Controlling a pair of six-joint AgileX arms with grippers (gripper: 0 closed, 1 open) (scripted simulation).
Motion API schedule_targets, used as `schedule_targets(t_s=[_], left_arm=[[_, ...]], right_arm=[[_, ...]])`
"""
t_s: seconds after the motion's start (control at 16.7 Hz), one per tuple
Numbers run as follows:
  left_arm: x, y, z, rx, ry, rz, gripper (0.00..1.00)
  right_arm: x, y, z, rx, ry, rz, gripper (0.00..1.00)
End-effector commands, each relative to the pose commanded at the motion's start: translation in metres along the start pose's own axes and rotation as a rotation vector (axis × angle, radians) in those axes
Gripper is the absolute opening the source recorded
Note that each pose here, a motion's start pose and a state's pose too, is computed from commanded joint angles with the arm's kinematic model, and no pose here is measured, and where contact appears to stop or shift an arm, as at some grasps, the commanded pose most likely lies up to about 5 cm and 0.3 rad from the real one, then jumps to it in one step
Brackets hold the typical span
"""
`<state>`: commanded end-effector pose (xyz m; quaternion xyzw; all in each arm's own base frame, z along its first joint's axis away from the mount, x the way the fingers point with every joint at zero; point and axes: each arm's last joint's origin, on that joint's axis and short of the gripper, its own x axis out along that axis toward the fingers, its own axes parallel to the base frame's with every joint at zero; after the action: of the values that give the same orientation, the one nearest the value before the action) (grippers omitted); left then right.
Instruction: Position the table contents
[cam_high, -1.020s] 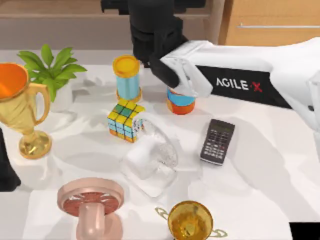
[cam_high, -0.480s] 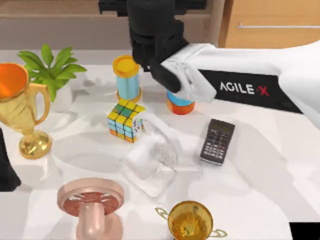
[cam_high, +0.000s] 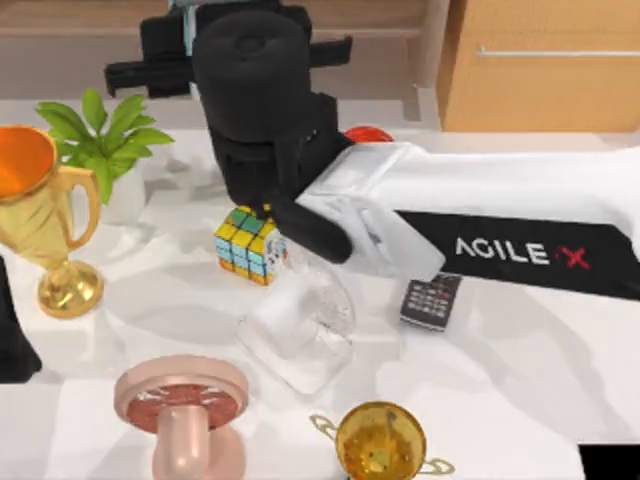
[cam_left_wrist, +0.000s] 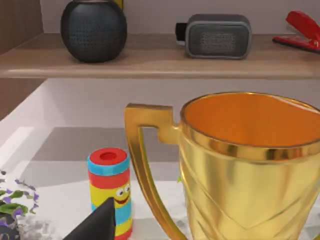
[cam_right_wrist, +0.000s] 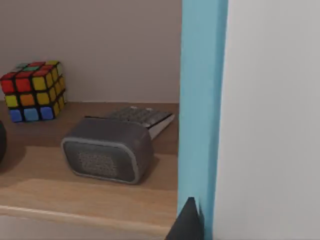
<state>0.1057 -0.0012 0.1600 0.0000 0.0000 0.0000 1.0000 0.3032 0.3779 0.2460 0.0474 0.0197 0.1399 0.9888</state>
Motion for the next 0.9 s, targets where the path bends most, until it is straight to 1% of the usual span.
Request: schedule_targets(t_s=[0.18, 0.3, 0.42, 0.54, 0.66, 0.78, 0.9], left_arm=[[0.0, 0.0, 0.0, 0.0, 0.0, 0.0, 1.0], [0.0, 0.0, 0.0, 0.0, 0.0, 0.0, 1.0], [0.0, 0.0, 0.0, 0.0, 0.0, 0.0, 1.0], [0.0, 0.0, 0.0, 0.0, 0.0, 0.0, 1.0], [0.0, 0.0, 0.0, 0.0, 0.0, 0.0, 1.0], [0.0, 0.0, 0.0, 0.0, 0.0, 0.0, 1.0], [0.0, 0.0, 0.0, 0.0, 0.0, 0.0, 1.0]], right_arm=[[-0.024, -0.017, 0.049, 0.151, -0.069, 0.061, 0.0], [-0.035, -0.047, 0.091, 0.273, -0.151, 0.069, 0.0], [-0.045, -0.09, 0.13, 0.387, -0.247, 0.049, 0.0], [-0.056, -0.141, 0.159, 0.478, -0.344, 0.005, 0.0], [-0.067, -0.196, 0.178, 0.543, -0.432, -0.061, 0.0], [-0.08, -0.252, 0.183, 0.587, -0.499, -0.149, 0.0], [-0.094, -0.307, 0.177, 0.62, -0.538, -0.255, 0.0]])
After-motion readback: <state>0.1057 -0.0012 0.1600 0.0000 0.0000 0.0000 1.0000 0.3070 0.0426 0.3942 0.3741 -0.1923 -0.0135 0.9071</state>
